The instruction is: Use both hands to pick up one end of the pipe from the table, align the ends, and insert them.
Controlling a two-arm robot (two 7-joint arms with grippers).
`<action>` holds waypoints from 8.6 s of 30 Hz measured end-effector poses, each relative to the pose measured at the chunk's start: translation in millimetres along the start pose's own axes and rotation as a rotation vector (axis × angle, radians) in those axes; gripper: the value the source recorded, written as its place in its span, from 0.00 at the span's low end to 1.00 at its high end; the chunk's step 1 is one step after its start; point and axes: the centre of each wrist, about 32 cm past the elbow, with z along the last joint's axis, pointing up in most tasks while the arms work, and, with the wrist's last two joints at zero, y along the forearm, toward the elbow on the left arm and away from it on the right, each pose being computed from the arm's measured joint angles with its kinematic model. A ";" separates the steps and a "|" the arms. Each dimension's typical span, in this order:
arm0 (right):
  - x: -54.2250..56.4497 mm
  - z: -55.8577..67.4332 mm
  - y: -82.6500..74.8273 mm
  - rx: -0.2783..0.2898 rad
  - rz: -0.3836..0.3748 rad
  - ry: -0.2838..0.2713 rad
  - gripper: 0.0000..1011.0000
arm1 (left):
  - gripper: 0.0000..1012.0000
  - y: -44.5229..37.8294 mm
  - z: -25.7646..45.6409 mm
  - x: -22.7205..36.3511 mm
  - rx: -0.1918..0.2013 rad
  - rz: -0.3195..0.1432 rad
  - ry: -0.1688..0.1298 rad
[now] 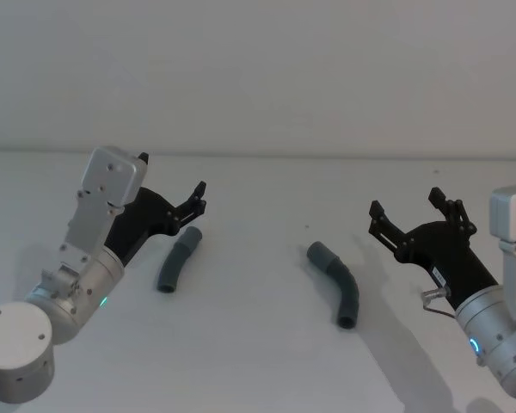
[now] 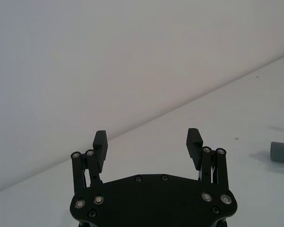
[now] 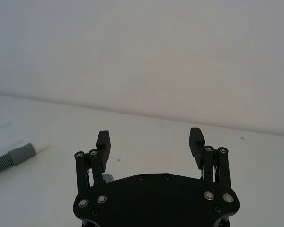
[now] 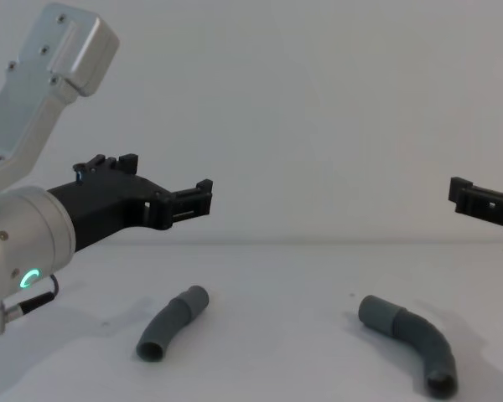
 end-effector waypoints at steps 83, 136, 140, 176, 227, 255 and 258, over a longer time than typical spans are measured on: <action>23.0 22.1 26.8 -0.159 0.145 -0.052 0.99 | 0.99 -12.1 25.7 -5.0 0.157 -0.025 0.101; 17.1 24.0 52.5 -0.381 0.265 -0.026 0.99 | 0.99 -18.1 42.7 0.0 0.502 -0.066 0.200; 16.1 21.7 54.1 -0.391 0.262 -0.029 0.99 | 0.99 -18.3 39.0 2.3 0.505 -0.067 0.202; 11.8 9.0 54.1 -0.435 0.259 -0.052 0.99 | 0.99 -25.2 14.4 6.5 0.524 -0.093 0.207; 12.5 5.9 56.9 -0.474 0.279 -0.075 0.99 | 0.99 -38.7 4.5 7.2 0.536 -0.098 0.200; 13.5 0.1 57.5 -0.476 0.266 -0.070 0.99 | 0.99 -37.3 1.9 5.4 0.541 -0.087 0.221; 13.6 -0.2 57.5 -0.476 0.266 -0.070 0.99 | 0.99 -37.3 1.8 5.4 0.542 -0.087 0.221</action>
